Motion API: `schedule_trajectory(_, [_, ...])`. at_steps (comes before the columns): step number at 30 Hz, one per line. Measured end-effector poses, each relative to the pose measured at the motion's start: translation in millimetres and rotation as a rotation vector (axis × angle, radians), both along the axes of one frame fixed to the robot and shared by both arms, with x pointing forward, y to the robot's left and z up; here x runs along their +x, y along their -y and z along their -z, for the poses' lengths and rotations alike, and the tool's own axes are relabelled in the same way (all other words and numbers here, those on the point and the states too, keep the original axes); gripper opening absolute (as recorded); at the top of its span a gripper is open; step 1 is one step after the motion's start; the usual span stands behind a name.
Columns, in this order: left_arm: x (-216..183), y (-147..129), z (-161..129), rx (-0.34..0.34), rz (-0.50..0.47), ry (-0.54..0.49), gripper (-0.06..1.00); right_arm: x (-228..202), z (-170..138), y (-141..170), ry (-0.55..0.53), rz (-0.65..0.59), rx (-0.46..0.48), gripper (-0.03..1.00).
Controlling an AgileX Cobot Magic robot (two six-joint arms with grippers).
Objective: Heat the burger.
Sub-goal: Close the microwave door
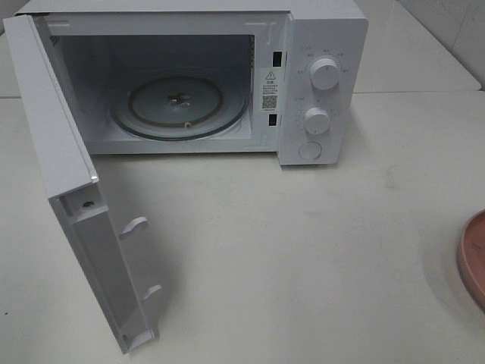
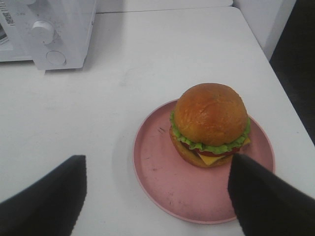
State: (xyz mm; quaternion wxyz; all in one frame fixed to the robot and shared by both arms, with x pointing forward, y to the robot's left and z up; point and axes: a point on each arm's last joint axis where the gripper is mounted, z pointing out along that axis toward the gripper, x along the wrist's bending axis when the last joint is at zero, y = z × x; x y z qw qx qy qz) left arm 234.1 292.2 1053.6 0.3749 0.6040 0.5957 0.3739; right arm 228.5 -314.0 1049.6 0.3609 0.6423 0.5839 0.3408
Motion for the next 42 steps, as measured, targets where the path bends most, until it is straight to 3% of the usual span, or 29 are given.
schedule_trajectory(42, [0.0,0.4,0.0,-0.004,0.003,0.0,0.97,-0.1,0.0,0.0,0.0,0.004,0.0,0.76])
